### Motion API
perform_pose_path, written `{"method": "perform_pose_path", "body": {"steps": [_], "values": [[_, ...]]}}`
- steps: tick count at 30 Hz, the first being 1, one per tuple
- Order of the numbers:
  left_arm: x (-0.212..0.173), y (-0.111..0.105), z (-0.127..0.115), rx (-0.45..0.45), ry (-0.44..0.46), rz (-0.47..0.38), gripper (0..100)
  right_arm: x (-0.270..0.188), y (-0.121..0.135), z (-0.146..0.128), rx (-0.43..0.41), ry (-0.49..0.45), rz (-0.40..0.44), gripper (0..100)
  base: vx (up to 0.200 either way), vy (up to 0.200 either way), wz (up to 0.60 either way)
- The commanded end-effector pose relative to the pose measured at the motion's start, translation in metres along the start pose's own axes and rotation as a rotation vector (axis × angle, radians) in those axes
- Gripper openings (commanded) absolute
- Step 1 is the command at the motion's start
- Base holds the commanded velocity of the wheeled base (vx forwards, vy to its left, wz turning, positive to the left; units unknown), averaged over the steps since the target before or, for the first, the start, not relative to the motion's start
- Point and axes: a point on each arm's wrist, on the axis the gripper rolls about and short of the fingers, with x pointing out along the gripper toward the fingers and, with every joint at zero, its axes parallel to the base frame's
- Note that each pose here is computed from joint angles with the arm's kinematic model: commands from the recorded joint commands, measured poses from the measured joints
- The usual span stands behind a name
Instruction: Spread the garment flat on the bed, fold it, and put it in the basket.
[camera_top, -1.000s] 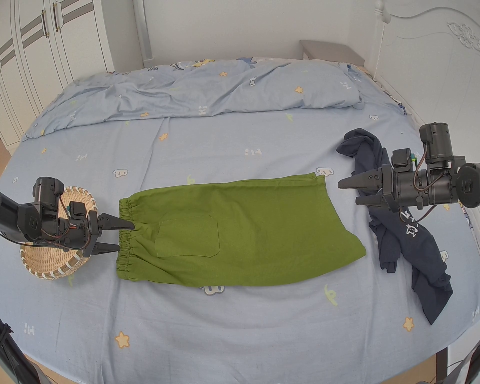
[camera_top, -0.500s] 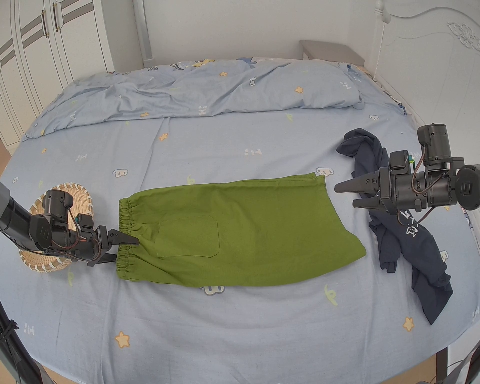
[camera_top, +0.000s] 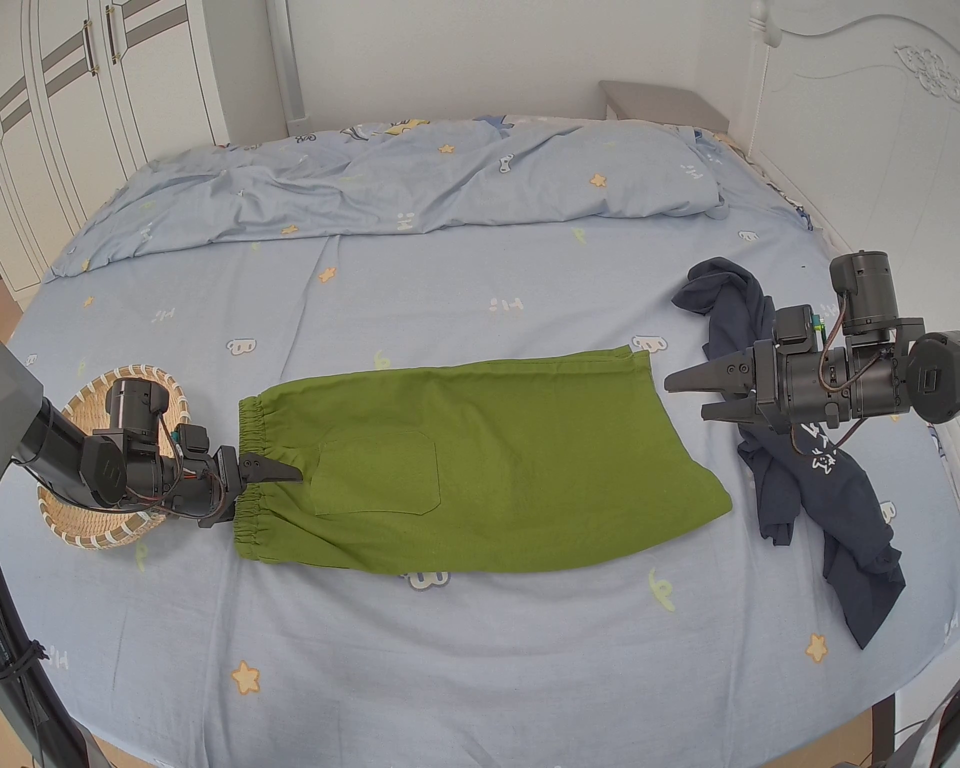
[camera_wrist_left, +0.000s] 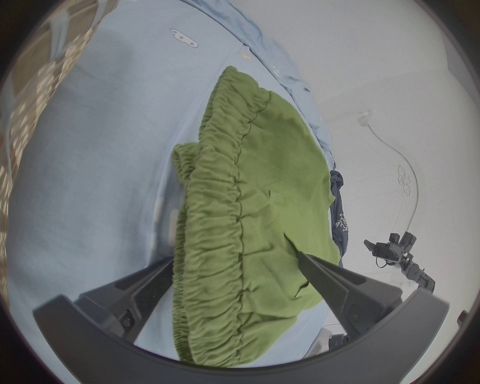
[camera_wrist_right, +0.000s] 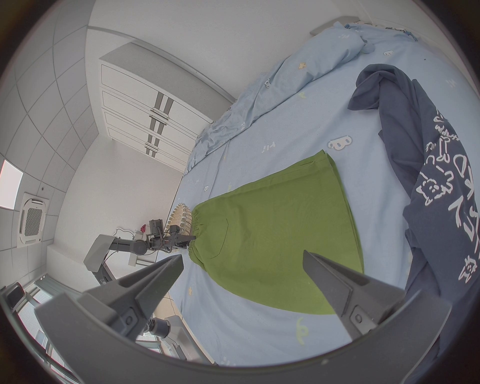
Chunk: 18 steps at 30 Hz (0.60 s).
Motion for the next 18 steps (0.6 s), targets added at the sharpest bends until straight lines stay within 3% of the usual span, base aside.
{"method": "perform_pose_path", "body": {"steps": [1, 7, 15, 16, 18], "values": [[0.0108, 0.0097, -0.0015, -0.041, 0.005, 0.001, 100, 0.0012, -0.0008, -0.0001, -0.002, 0.003, -0.001, 100, 0.0, 0.0, 0.0], [0.0098, 0.0085, 0.0052, -0.125, -0.028, -0.055, 100, 0.0002, -0.0017, 0.0007, 0.001, -0.001, -0.002, 100, 0.0, 0.0, 0.0], [0.0103, 0.0109, 0.0069, -0.15, -0.03, -0.086, 100, -0.0011, -0.003, 0.0016, 0.003, -0.006, -0.006, 100, 0.0, 0.0, 0.0], [0.01, 0.0106, 0.0069, -0.151, -0.03, -0.086, 0, -0.0012, -0.0028, 0.0021, 0.001, -0.008, -0.005, 100, 0.0, 0.0, 0.0], [0.0074, 0.0092, 0.0081, -0.147, -0.033, -0.094, 0, -0.0011, -0.0034, 0.0025, 0.001, -0.009, -0.006, 100, 0.0, 0.0, 0.0]]}}
